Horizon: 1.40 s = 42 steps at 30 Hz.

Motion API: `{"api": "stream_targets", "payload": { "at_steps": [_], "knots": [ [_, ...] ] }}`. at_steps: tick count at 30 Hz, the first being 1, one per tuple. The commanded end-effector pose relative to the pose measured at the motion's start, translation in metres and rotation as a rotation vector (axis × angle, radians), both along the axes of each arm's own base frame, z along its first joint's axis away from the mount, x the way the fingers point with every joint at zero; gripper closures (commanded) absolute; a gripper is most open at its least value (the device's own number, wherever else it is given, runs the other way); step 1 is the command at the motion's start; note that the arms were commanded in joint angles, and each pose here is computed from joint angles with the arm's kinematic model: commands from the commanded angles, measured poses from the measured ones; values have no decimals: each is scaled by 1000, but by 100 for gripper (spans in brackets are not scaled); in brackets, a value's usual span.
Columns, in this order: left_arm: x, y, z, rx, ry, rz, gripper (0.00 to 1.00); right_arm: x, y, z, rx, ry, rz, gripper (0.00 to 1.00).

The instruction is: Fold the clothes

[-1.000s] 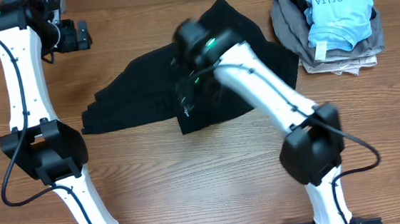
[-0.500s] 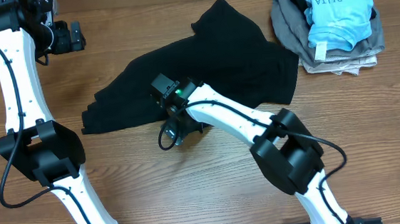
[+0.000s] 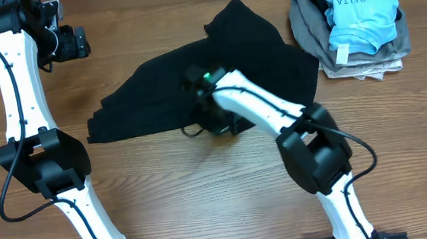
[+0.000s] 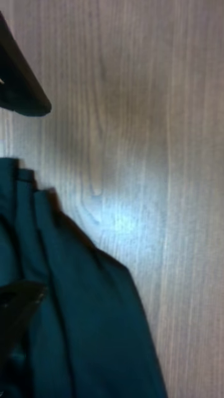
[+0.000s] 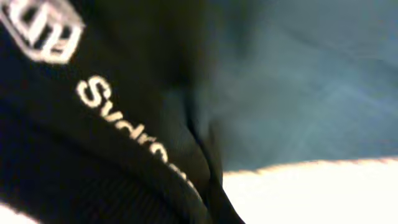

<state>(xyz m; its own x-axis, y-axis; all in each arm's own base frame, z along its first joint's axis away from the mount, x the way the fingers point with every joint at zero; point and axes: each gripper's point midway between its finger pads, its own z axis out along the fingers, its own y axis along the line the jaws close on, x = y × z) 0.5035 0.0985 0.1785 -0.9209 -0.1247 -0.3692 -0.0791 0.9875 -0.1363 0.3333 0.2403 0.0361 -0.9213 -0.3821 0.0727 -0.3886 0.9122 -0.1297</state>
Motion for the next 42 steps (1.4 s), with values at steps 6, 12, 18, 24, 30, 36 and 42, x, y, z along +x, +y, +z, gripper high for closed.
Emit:
{"api": "stream_targets", "payload": {
  "at_steps": [6,12,18,24,30,36,42],
  "knots": [
    [-32,-11,6,-32,99,-15,31,11,-48,159,273,-130,-239,96],
    [-60,-30,2,-108,217,-35,41,6,-93,176,306,-84,-365,96],
    [-73,-64,0,-160,277,-118,47,9,-113,172,309,-62,-424,96],
    [-83,-138,-15,-202,329,-363,44,18,-111,173,327,-95,-403,94],
    [-115,-202,-49,-147,446,-618,38,32,-116,174,349,-142,-413,92],
    [-142,-212,-73,-97,561,-694,33,43,-121,177,384,-167,-406,92],
    [-152,-205,-80,-155,598,-702,32,52,-115,181,445,-190,-361,92]
  ]
}}
